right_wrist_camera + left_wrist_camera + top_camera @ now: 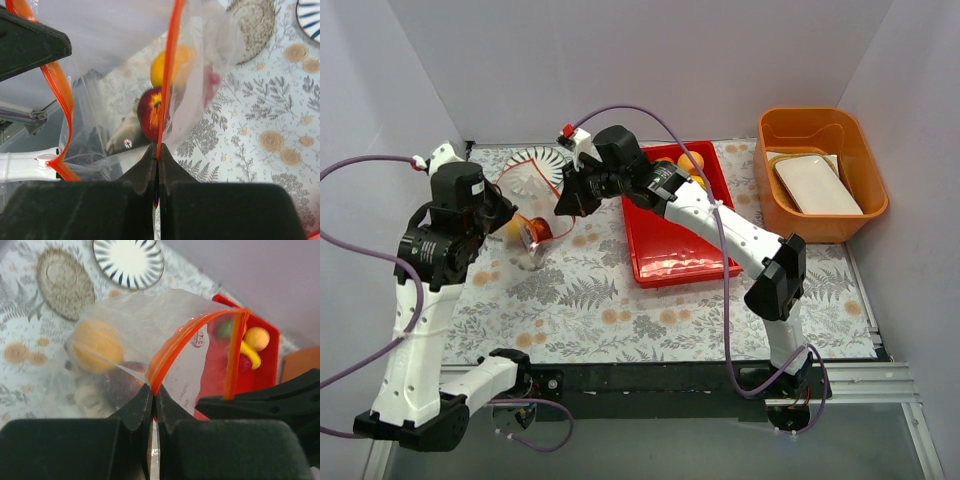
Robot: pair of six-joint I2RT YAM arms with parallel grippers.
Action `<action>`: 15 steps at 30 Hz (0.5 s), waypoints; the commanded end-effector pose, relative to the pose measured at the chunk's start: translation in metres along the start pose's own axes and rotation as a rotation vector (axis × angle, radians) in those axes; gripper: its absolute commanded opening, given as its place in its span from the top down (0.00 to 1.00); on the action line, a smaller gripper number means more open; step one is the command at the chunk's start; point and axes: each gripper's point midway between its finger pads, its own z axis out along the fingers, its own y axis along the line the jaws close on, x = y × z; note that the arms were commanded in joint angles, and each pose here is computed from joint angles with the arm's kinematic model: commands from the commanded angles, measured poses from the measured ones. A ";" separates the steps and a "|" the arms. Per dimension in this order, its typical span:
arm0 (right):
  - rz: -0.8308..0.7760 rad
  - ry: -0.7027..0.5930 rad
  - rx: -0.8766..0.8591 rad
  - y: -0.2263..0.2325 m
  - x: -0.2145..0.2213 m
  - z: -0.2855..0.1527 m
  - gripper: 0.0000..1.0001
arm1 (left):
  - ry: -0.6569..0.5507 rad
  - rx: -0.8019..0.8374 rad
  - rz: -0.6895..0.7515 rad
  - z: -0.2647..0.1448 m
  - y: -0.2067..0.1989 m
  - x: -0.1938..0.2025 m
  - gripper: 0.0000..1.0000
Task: Place the food in the zip-top bag and seal the zipper
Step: Adjust the zipper food storage bag at the center of the board.
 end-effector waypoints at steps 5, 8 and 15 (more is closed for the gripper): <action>0.040 0.036 0.007 -0.015 0.008 0.004 0.99 | -0.073 -0.014 0.021 -0.009 0.001 -0.023 1.00; 0.052 0.054 -0.019 -0.015 0.014 0.011 0.99 | -0.022 0.003 0.044 -0.008 -0.005 -0.017 1.00; 0.114 0.100 0.098 -0.058 0.049 0.023 0.99 | 0.088 0.020 0.037 0.010 0.000 0.024 1.00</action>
